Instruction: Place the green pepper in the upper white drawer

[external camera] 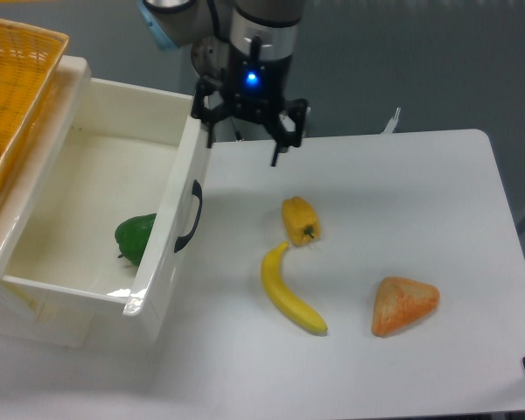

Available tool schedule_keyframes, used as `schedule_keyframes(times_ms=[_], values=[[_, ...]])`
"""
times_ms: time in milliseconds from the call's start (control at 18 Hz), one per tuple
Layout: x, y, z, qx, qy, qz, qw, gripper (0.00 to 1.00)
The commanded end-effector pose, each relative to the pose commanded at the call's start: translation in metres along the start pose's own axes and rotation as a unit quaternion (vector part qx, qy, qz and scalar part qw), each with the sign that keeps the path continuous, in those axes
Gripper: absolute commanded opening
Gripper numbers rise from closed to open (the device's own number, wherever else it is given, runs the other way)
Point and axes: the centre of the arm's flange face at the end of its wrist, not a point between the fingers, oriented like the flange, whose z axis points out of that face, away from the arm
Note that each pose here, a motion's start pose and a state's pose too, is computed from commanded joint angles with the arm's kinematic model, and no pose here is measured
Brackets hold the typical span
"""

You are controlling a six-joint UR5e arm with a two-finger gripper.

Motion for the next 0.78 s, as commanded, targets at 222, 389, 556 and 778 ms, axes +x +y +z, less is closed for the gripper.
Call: schedule_keyframes(times_ms=[222,389,556,778], values=[[-0.011,0.007,0.022,-0.039,-0.011,-0.003,0.9992,1.00],[-0.018,0.005,0.037,-0.050,-0.004,-0.001,0.9988,1.00],[-0.022,0.003,0.047,-0.056,0.002,0.005,0.9984,1.00],[-0.024,0.003,0.058,-0.063,0.010,0.001,0.9980,1.00]])
